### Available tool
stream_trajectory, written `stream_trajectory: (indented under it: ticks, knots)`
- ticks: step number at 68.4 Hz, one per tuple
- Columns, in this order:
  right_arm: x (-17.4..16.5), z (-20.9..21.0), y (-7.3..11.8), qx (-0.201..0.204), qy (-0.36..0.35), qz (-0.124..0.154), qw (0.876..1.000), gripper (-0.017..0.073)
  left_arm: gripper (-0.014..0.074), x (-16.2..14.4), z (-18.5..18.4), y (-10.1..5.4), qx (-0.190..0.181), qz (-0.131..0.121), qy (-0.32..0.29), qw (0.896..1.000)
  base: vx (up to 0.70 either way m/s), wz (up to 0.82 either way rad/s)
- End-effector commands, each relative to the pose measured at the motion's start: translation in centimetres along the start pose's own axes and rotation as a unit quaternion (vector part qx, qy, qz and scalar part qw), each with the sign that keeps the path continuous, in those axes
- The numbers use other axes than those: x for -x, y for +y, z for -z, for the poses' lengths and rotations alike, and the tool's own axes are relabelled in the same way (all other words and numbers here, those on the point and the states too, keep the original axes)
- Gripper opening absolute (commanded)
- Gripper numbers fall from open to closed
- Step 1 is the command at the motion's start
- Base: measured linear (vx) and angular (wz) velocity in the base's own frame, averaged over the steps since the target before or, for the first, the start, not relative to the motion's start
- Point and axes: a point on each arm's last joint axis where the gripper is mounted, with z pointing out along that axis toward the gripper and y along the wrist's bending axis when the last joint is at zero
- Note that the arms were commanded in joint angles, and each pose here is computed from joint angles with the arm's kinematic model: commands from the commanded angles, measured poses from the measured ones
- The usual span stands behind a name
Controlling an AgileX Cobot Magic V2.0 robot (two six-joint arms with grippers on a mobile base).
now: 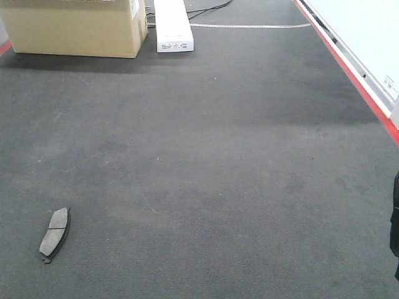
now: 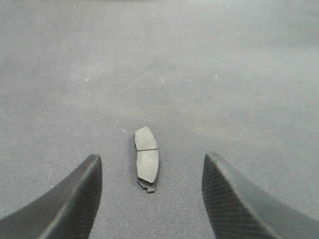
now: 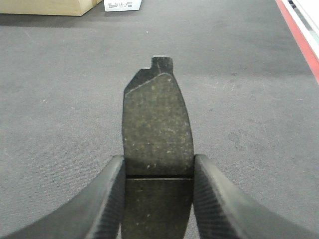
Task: Move and align brake pads A on conveyor
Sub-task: 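Raise the open left gripper away from the placed pad, then lower the right gripper and release its brake pad onto the belt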
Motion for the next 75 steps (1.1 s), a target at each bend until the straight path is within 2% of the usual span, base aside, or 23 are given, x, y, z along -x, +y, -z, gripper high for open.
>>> stream_trajectory:
  ticks: [1, 54, 65, 75]
  knots:
    - [1.8, 0.4, 0.1, 0.004, -0.060, 0.006, 0.998, -0.0008, 0.0433, 1.3, 0.4, -0.2, -0.010, 0.004, -0.050, 0.999, 0.00, 0.00]
    - [1.9, 0.4, 0.1, 0.006, -0.064, 0.002, 0.998, -0.0008, 0.0433, 1.3, 0.4, -0.2, -0.010, 0.005, -0.050, 0.999, 0.00, 0.00]
    - [1.7, -0.3, 0.1, 0.000, -0.023, 0.005, 1.000, -0.0006, 0.0433, 1.3, 0.4, -0.2, -0.010, 0.005, -0.050, 0.999, 0.00, 0.00]
    - [3.2, -2.9, 0.2, -0.006, 0.044, -0.006, 0.999, -0.0001, 0.0433, 1.3, 0.4, -0.2, -0.010, 0.005, -0.050, 0.999, 0.00, 0.00]
